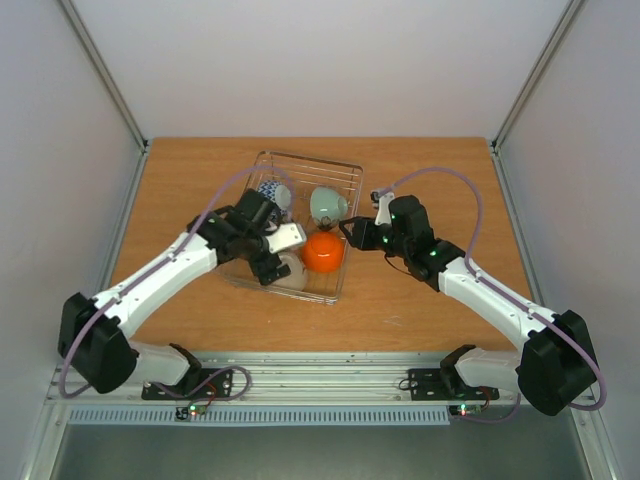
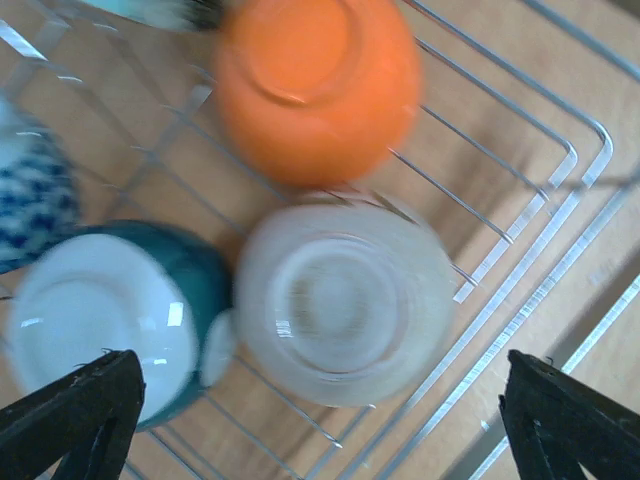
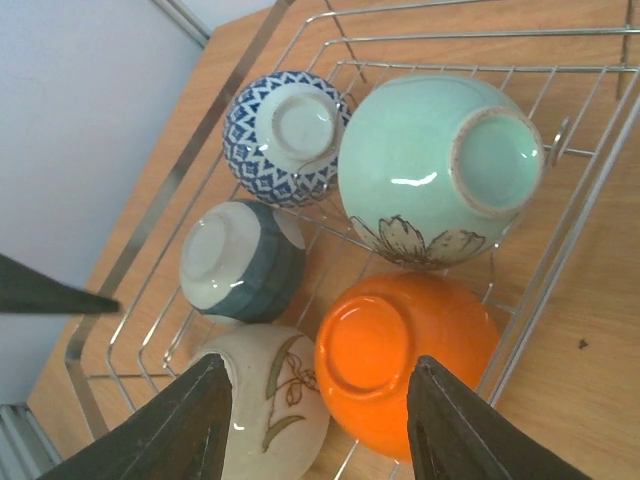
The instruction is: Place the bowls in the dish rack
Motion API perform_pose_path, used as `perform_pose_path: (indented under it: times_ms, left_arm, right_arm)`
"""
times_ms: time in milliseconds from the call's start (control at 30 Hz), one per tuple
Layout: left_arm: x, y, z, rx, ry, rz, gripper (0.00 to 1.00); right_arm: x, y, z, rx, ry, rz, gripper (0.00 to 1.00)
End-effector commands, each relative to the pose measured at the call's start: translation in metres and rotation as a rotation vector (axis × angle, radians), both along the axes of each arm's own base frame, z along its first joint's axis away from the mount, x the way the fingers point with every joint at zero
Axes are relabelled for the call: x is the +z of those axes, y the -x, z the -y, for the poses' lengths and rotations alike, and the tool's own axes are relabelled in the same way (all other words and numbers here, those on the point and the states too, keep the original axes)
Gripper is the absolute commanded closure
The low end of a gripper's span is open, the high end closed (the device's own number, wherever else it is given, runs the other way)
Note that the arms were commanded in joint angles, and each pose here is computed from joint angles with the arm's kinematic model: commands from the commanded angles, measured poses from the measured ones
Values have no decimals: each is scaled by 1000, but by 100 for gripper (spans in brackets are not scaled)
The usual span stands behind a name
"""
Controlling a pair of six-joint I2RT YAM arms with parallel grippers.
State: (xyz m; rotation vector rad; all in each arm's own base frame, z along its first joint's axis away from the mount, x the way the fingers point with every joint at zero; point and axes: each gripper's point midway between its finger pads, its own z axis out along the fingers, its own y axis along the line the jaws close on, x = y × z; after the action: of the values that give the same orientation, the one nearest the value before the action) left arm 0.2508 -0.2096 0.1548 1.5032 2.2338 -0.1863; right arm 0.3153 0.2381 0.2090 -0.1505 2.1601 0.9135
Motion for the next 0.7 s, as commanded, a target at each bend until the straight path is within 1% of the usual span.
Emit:
perform_pose_path:
  times_ms: [0, 67, 200, 300, 367, 433, 533, 600, 667]
  left_arm:
    - [59, -38, -3, 172, 281, 123, 2]
    - [74, -49, -12, 252, 363, 145, 2]
    - [83, -60, -28, 344, 415, 189, 1]
    - [94, -72, -46, 433, 487, 212, 1]
    - [93, -78, -52, 475, 524, 171, 1]
    - [86, -82, -55, 505, 550, 85, 1]
    - [80, -93, -66, 562, 592, -23, 1]
    - [75, -101, -78, 607, 585, -11, 1]
    - [74, -102, -85, 625, 587, 13, 1]
  right_arm:
    - [9, -3, 9, -38, 65, 21, 51]
    - [7, -3, 16, -64, 104, 13, 51]
    - [5, 0, 34, -128, 168, -14, 51]
    - [-1, 5, 57, -189, 282, -29, 48]
    - [-6, 9, 71, -225, 338, -46, 46]
    - [-11, 15, 81, -248, 379, -63, 42]
    - [-11, 22, 90, -266, 401, -70, 39]
    - [-10, 28, 94, -265, 408, -69, 36]
    - [-9, 32, 99, -269, 421, -68, 34]
